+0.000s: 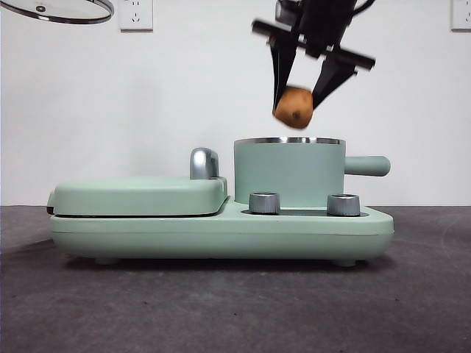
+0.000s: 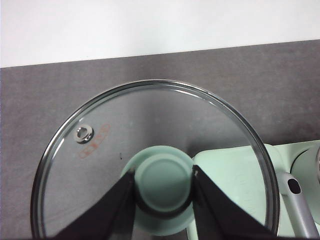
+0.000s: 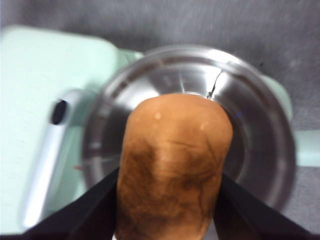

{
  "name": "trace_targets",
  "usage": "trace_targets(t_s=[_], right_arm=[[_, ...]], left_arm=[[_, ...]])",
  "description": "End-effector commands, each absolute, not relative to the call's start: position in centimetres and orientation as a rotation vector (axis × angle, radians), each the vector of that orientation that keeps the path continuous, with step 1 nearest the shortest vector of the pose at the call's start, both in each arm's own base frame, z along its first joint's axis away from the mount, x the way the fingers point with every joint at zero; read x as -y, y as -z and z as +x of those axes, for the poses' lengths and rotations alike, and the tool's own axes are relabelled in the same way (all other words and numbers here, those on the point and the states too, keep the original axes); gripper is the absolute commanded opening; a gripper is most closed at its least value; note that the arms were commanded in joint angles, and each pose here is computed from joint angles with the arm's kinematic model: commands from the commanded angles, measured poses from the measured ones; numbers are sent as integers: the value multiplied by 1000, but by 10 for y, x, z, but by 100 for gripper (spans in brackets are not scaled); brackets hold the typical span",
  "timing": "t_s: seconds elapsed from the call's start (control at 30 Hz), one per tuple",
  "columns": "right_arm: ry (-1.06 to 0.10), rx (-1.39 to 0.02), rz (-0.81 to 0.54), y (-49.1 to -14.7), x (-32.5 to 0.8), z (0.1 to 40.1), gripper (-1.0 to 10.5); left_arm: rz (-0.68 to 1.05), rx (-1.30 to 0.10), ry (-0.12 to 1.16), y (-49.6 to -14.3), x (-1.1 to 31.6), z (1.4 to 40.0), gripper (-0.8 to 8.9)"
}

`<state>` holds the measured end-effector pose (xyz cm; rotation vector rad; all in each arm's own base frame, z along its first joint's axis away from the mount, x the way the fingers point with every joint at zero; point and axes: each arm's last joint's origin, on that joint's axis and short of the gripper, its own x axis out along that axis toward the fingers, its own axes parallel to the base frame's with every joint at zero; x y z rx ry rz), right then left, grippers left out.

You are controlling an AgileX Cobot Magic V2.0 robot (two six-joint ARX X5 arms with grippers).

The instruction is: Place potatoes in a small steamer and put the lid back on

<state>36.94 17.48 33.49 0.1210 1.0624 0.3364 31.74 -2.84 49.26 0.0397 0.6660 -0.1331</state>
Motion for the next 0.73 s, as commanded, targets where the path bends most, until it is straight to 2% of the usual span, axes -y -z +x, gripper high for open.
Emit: trace_targets(t_s=[0.03, 0.27, 0.5, 0.6, 0.73], right_arm=[[-357, -1087, 70, -318, -184, 380, 205], [-339, -1166, 3, -284, -192, 393, 205], [-326, -1225, -32, -275, -191, 392, 214], [-327, -1221, -30, -275, -191, 392, 263], [-331, -1210, -26, -276, -192, 393, 404]], left_arm=[[46, -626, 135, -496, 29, 323, 9], [46, -637, 135, -493, 29, 326, 9], [46, -638, 135, -493, 29, 327, 9], [46, -639, 135, -492, 29, 328, 9], [46, -642, 135, -491, 29, 329, 9]])
